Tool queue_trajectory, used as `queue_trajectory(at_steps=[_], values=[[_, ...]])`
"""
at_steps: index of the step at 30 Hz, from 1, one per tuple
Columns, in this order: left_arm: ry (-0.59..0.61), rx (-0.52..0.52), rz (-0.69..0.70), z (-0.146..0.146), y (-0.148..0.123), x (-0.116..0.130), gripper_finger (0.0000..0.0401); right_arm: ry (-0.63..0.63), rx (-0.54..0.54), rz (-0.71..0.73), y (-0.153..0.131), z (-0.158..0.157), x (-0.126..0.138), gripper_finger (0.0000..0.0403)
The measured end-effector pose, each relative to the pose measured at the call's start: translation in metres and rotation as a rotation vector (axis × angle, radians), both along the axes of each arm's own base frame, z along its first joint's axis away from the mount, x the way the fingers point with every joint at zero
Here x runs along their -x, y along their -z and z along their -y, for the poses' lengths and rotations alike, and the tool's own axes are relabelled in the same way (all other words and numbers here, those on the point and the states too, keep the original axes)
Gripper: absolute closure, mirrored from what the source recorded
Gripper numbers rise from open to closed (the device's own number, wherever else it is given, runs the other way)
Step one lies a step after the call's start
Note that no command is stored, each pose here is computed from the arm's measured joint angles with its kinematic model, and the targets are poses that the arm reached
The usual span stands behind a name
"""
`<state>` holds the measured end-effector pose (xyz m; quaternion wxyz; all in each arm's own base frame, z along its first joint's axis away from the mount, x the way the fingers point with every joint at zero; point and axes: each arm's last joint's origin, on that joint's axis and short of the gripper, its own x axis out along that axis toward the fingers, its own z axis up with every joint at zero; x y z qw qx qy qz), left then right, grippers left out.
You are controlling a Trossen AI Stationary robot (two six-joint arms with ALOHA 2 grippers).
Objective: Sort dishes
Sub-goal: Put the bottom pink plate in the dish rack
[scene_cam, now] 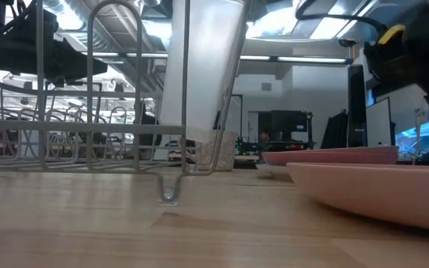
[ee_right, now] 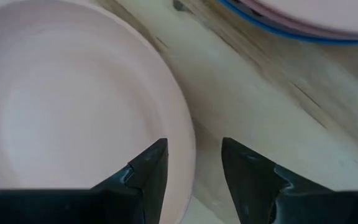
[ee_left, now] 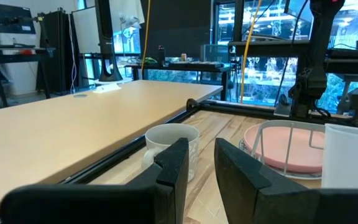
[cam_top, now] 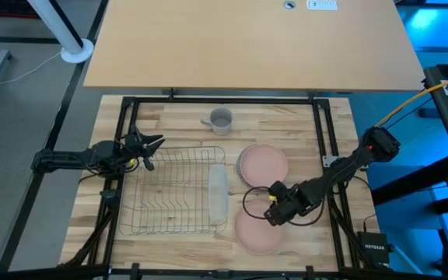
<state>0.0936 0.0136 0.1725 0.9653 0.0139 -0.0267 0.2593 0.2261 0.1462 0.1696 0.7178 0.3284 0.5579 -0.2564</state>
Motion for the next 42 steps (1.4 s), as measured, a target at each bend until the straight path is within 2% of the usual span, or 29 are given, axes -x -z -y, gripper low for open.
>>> queue_trajectory(at_steps=[5,16,20,25,27,31,35,42], values=[[0.0,0.0,0.0,0.0,0.0,0.0,0.0331,-0.004,0.008,-0.047,0.012,-0.002,-0.002,0.0246],[0.0,0.0,-0.001,0.0,0.0,0.0,0.0331,-0.021,-0.033,-0.046,0.028,-0.01,-0.011,0.0253],[0.0,0.0,-0.001,0.0,0.0,0.0,0.0331,-0.024,-0.047,-0.031,0.027,-0.011,-0.013,0.0293],[-0.001,-0.009,-0.005,0.0,0.0,0.0,0.0331,-0.037,-0.066,0.005,0.025,-0.013,-0.016,0.0377],[0.0,-0.007,-0.004,0.0,0.0,0.0,0.0331,-0.036,-0.071,0.028,0.024,-0.014,-0.018,0.0389],[0.003,0.04,0.023,0.0,0.0,0.0,0.0331,-0.036,-0.07,0.03,0.021,-0.015,-0.02,0.0376],[0.008,0.111,0.064,0.0,0.0,0.0,0.0331,-0.052,-0.042,0.005,0.007,-0.018,-0.024,0.0392],[0.02,0.292,0.169,0.0,0.0,0.0,0.0331,-0.078,0.133,-0.103,-0.041,-0.016,-0.026,0.0391]])
